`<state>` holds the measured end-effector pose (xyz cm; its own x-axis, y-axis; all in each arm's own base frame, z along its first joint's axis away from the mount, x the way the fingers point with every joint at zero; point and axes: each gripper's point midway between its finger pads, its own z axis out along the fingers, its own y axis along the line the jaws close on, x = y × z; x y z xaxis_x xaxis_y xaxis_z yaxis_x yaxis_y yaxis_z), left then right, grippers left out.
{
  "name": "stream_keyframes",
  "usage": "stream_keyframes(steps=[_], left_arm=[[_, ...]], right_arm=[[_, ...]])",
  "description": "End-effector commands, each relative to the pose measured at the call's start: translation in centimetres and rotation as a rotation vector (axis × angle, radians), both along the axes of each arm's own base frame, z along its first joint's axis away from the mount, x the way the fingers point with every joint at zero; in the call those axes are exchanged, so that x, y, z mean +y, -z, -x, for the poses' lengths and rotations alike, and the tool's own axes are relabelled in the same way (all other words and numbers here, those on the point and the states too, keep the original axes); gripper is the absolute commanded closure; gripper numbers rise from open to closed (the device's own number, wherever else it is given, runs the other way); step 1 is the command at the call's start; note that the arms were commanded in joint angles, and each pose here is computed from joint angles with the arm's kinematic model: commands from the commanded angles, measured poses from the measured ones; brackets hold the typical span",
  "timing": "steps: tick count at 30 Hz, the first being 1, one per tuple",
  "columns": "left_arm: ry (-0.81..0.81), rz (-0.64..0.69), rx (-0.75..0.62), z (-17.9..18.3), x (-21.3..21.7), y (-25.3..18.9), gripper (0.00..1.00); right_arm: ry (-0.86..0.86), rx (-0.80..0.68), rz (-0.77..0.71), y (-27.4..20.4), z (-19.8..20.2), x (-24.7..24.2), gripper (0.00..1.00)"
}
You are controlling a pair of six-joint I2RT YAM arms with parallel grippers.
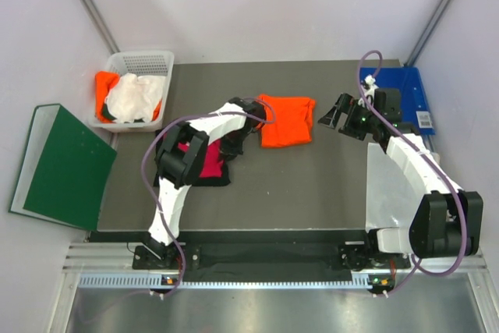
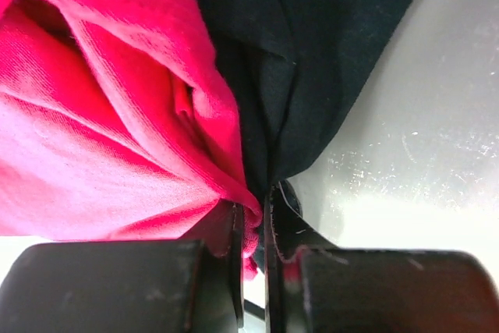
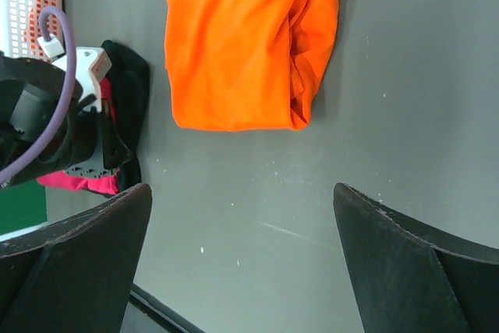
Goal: Fold and stack the t-shirts
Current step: Put the neatly folded tshirt into the corner of the board with the left arm
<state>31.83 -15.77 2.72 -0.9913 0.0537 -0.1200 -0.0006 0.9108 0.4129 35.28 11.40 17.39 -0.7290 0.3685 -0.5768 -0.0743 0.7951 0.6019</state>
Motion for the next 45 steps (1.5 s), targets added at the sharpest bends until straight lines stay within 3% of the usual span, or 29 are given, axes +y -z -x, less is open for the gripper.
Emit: stream_keyframes(steps=[1, 2, 3, 4, 6, 7, 11, 14, 16, 20, 31, 45], left_arm=[[-0.034, 0.284, -0.069, -1.5, -5.5, -1.0, 0.76], [-0.025, 0.312, -0.069, -1.3, -5.9, -1.8, 0.57], [-0.02, 0.332, -0.085, -1.3, -6.3, -2.8, 0.18], [-0.009, 0.369, -0.14, -1.6, -6.7, -5.2, 0.01], [0.011, 0.452, -0.2, -1.7, -8.0, -7.8, 0.01], [0.032, 0.546, -0.305, -3.0, -9.1, -10.9, 0.01], [0.123, 0.82, -0.459, -5.6, -13.4, -16.4, 0.01], [0.154, 0.892, -0.412, -7.5, -16.0, -16.6, 0.01], [0.144, 0.917, -0.334, -8.6, -17.4, -13.7, 0.01], [0.061, 1.01, -0.324, -12.1, -18.5, -12.6, 0.01], [-0.01, 0.945, -0.352, -14.5, -15.7, -10.5, 0.01], [-0.079, 0.938, -0.201, -13.9, -16.6, -1.6, 0.01]], right_arm=[[0.006, -0.036, 0.011, -0.6, 0.3, -0.5, 0.0], [0.007, -0.032, 0.011, -0.4, 0.3, -0.5, 0.0], [0.004, -0.027, 0.013, -0.1, 0.3, -0.5, 0.0], [0.003, -0.023, 0.014, 0.0, 0.3, -0.5, 0.0], [0.004, -0.019, 0.023, 0.3, 0.2, -0.7, 0.0], [0.006, -0.016, 0.025, 0.4, 0.1, -0.7, 0.0], [0.007, 0.003, 0.039, 1.4, -0.1, -0.9, 0.0], [0.01, 0.018, 0.045, 2.1, -0.3, -1.0, 0.0], [0.01, 0.025, 0.045, 2.3, -0.4, -1.0, 0.0], [0.014, 0.031, 0.053, 2.4, -0.6, -1.2, 0.0], [0.031, 0.049, 0.062, 3.2, -0.2, -2.0, 0.0], [0.063, 0.059, 0.063, 3.3, -0.6, -3.7, 0.0]])
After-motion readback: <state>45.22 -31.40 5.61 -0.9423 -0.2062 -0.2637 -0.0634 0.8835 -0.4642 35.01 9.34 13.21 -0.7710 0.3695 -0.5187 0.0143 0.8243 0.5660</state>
